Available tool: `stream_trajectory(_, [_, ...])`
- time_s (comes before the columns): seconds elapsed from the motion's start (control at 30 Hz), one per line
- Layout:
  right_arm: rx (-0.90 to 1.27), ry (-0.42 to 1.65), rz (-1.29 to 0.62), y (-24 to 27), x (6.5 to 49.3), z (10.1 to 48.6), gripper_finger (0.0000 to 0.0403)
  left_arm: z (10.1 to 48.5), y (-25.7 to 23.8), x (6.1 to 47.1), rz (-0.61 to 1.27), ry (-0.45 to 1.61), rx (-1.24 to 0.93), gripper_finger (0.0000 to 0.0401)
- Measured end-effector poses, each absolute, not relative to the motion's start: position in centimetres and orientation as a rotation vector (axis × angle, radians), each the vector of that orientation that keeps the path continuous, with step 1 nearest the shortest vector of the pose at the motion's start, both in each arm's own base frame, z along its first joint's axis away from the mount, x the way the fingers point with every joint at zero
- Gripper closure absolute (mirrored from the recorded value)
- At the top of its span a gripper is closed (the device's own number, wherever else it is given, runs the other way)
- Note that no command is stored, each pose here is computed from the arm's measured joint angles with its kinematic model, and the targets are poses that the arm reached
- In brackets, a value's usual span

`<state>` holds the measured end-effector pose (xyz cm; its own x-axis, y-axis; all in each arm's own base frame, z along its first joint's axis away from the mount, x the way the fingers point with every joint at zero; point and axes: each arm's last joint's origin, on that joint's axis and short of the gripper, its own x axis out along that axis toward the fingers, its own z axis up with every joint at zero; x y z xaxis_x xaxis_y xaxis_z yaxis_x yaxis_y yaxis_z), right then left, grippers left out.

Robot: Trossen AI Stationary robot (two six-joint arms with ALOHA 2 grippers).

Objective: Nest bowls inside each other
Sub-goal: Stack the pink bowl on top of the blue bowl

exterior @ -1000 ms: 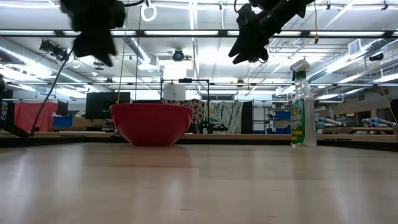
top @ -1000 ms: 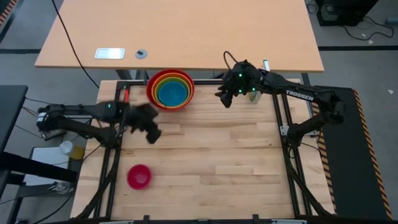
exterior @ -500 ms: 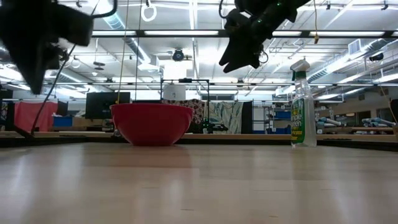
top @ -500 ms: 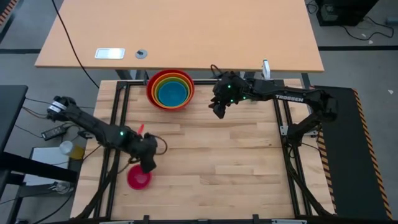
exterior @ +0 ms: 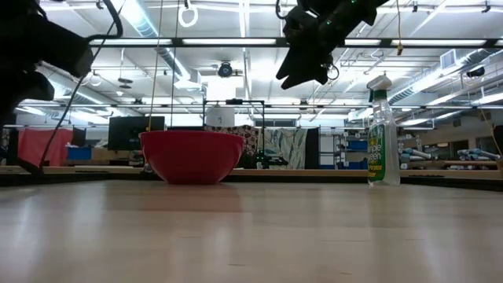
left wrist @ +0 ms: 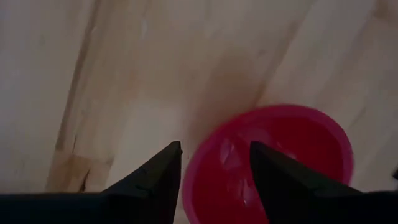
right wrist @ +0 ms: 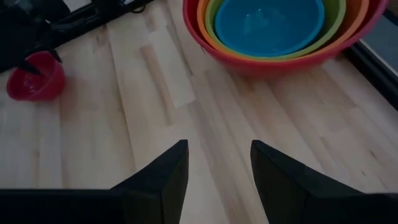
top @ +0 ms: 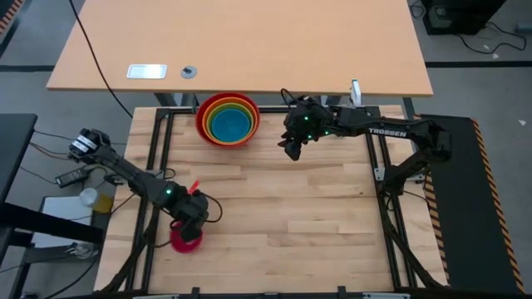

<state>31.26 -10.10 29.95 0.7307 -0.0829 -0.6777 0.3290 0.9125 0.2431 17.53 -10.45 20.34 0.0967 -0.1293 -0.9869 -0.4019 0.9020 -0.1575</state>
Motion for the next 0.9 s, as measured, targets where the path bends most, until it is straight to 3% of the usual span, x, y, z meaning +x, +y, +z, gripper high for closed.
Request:
stream_trajectory(0.33, [0.363,0.716,-0.230,-10.1,31.3,30.0,0.0223,20.2,-11.9,16.6,0.064,1.476,-0.214,0.0210])
stream_trajectory(0.77, [0.370,0.672,-0.238,-10.2,31.5,30.3,0.0223,17.4,-12.4,17.5,0.149,1.598,-0.116,0.0210])
stream_trajectory(0.9, [0.369,0.672,-0.240,-10.2,31.5,30.3,0.0223,16.9,-12.7,17.7,0.158,1.608,-0.125,0.0229])
